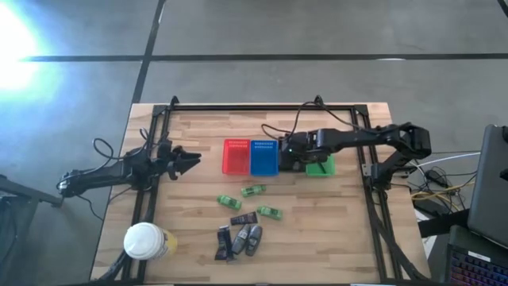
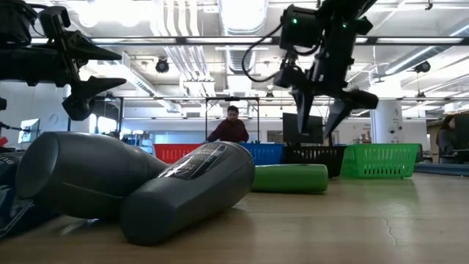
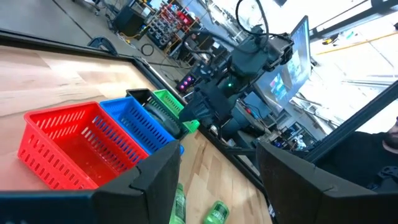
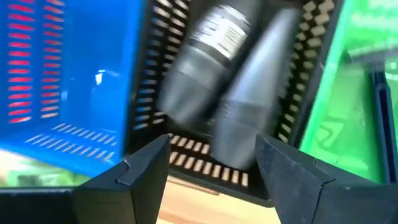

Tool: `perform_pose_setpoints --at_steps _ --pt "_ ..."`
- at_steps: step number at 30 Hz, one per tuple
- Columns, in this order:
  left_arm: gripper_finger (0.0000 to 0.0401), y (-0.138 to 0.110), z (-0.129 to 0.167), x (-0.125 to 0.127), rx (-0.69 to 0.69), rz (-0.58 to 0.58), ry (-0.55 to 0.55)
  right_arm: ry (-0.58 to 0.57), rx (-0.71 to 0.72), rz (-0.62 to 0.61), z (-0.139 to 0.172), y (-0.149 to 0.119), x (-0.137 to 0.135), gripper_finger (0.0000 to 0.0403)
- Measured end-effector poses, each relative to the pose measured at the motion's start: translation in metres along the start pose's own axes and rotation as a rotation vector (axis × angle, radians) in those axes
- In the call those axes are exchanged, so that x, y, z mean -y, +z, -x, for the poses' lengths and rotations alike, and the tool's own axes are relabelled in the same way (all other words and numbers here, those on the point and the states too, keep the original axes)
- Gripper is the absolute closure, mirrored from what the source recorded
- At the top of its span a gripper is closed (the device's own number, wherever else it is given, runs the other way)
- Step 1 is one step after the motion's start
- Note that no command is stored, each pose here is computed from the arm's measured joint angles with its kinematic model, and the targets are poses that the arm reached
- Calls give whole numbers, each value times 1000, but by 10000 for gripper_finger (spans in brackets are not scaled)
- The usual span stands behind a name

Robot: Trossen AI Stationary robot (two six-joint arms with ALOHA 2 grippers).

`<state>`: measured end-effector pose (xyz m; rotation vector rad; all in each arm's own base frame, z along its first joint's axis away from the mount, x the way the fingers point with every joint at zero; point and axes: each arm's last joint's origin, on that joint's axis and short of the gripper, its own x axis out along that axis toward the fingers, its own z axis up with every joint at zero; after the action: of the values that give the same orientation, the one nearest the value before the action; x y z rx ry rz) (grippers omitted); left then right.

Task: Pick & Place Travel size toiletries
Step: Put the green shampoo into the red bin

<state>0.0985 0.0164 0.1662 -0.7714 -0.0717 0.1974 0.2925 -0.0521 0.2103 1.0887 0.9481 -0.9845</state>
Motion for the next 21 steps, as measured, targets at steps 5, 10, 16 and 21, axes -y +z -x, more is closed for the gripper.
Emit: perform_pose_setpoints --at_steps 5,10,16,21 --pt "183 1 0 0 27 6 19 64 31 205 24 -2 -20 159" --pt "183 3 0 1 61 180 14 138 -43 486 41 -21 -36 148" --pt "183 5 0 1 104 240 31 111 -106 566 38 -45 -36 157" --pt "185 -2 -2 3 -139 129 -4 111 -127 639 36 -63 -38 166"
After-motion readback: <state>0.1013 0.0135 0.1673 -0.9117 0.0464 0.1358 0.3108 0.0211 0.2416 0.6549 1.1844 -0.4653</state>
